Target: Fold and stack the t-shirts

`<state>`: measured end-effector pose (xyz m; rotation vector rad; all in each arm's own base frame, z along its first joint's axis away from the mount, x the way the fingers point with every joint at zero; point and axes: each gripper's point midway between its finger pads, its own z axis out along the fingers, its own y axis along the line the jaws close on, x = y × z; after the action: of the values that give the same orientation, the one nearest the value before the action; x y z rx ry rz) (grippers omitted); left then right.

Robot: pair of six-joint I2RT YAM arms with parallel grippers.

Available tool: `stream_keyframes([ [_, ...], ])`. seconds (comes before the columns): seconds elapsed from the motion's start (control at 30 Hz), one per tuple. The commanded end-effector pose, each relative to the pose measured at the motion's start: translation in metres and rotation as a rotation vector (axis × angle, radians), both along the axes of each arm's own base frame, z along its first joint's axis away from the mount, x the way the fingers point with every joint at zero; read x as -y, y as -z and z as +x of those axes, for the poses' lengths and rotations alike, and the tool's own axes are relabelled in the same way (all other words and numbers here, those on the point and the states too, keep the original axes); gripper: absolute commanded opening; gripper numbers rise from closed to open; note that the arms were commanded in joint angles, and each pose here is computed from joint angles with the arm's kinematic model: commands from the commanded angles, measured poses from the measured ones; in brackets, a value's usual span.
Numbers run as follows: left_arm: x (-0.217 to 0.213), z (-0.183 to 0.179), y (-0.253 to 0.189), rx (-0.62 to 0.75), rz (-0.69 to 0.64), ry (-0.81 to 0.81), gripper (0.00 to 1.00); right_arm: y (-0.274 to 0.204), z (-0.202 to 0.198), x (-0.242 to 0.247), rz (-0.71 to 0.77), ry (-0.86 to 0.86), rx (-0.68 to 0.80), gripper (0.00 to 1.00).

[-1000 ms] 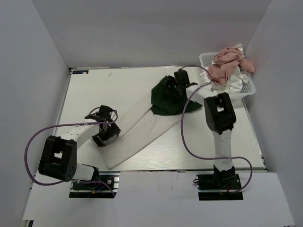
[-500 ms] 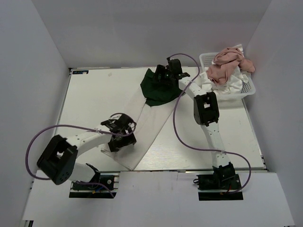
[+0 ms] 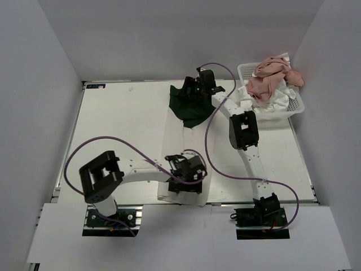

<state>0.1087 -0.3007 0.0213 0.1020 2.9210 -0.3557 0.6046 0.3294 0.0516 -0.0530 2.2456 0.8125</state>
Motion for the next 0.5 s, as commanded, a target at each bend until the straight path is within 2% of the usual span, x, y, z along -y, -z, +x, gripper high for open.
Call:
stream_keyframes([
  [0.0, 0.047, -0.04, 0.018, -0.076, -0.04, 0.162, 1.0, 0.022, -0.032, 0.01, -0.112, -0.066, -0.105, 0.9],
  [0.07, 0.057, -0.035, 0.013, -0.025, 0.023, 0.188, 1.0, -0.018, -0.034, 0.014, -0.127, -0.086, -0.05, 0.9],
  [0.1, 0.057, -0.035, 0.012, -0.008, 0.043, 0.201, 1.0, -0.025, -0.036, 0.017, -0.159, -0.114, -0.016, 0.9],
  [0.17, 0.049, -0.031, 0.011, 0.027, 0.09, 0.197, 1.0, -0.072, -0.043, 0.024, -0.182, -0.126, 0.052, 0.9],
  [0.23, 0.042, -0.024, -0.002, 0.075, 0.079, 0.169, 1.0, -0.086, -0.051, 0.036, -0.205, -0.123, 0.066, 0.9],
  [0.27, 0.037, -0.023, -0.007, 0.089, 0.072, 0.165, 1.0, -0.124, -0.059, 0.043, -0.193, -0.113, 0.116, 0.9],
  [0.33, 0.02, -0.019, -0.025, 0.137, 0.049, 0.1, 1.0, -0.13, -0.064, 0.061, -0.23, -0.058, 0.119, 0.9],
  [0.37, 0.005, -0.019, -0.03, 0.148, 0.072, 0.079, 1.0, -0.158, -0.078, 0.068, -0.232, -0.049, 0.157, 0.9],
  [0.43, -0.017, -0.017, -0.047, 0.188, 0.055, 0.024, 1.0, -0.144, -0.1, 0.097, -0.314, 0.033, 0.098, 0.9],
  [0.47, -0.025, -0.016, -0.05, 0.189, 0.052, 0.013, 1.0, -0.155, -0.11, 0.108, -0.321, 0.069, 0.107, 0.9],
])
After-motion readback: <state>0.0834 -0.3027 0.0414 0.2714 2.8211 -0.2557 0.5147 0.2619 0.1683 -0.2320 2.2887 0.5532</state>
